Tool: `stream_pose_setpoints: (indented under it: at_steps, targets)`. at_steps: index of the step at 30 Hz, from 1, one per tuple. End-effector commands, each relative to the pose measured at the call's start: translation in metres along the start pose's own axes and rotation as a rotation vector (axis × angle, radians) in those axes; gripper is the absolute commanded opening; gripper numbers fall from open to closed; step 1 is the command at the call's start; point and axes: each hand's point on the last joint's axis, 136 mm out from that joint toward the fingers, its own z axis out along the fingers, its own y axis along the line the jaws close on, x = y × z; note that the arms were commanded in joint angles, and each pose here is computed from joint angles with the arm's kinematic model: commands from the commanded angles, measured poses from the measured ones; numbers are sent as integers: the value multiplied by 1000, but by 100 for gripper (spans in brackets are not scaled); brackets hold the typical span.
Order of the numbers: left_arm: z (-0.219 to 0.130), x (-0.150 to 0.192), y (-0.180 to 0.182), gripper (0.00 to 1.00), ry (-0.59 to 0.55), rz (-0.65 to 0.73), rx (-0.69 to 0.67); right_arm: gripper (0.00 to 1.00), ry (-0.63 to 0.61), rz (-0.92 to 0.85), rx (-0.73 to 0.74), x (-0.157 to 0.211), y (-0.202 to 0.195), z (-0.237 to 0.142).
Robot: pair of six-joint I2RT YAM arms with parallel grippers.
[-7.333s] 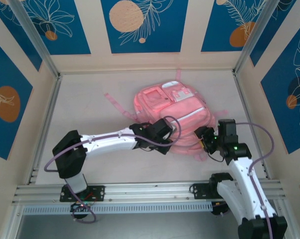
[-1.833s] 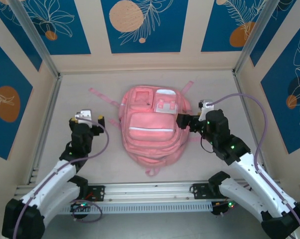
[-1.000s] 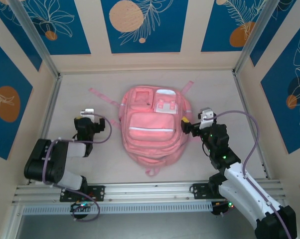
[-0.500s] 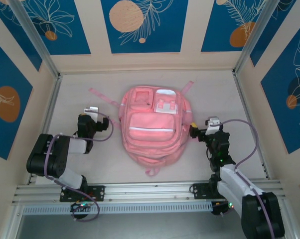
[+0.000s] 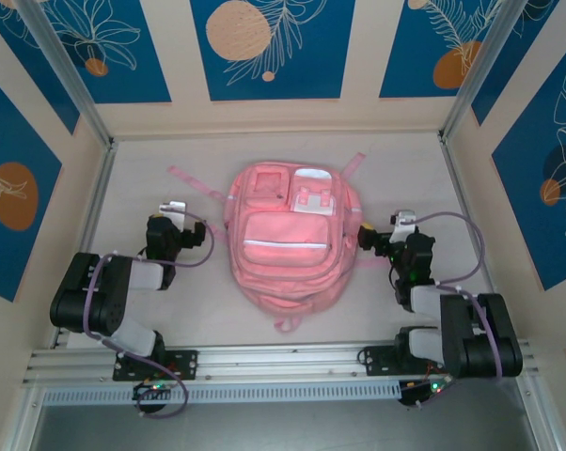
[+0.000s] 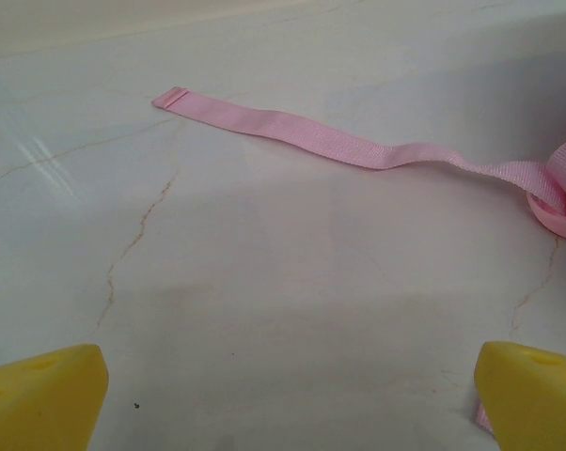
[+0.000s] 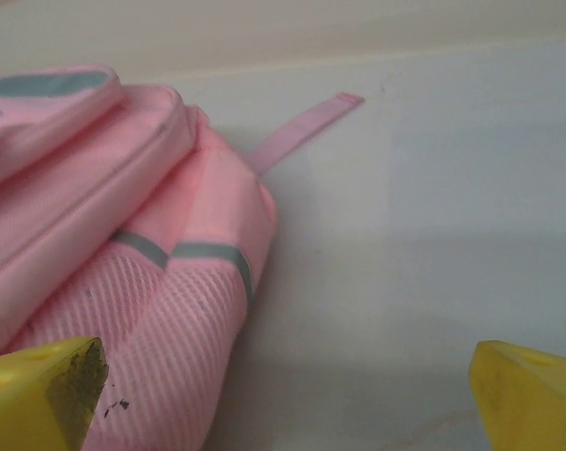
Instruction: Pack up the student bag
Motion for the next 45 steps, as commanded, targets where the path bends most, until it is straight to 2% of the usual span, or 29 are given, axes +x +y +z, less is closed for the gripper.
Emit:
stream_pose_setpoints:
  at_steps: [1, 4, 5, 7, 11, 19, 23, 31, 45]
  targets:
    - [2, -14, 3, 100, -40, -2, 7, 99, -99, -59, -88, -21, 10, 10]
    - [2, -14, 3, 100, -40, -2, 8, 99, -146, -33, -102, -13, 3, 19]
    - [2, -14, 2, 100, -39, -2, 10, 99, -126, -22, -98, -11, 1, 20]
    - [3, -14, 3, 100, -39, -2, 10, 99, -1, 27, -59, -9, -11, 33]
    - [3, -14, 3, 100, -38, -5, 14, 99, 63, 25, -51, -8, -11, 51]
    - [3, -13, 2, 100, -37, -5, 16, 99, 78, -14, -33, -7, -5, 56]
    - [2, -14, 2, 100, -38, -5, 17, 99, 80, -35, -137, -6, 9, 53]
    - [3, -14, -5, 100, -40, -9, 102, 99, 81, -23, -142, -6, 7, 53]
    - [5, -14, 0, 100, -28, -35, 92, 99, 84, -9, -140, -7, 4, 54]
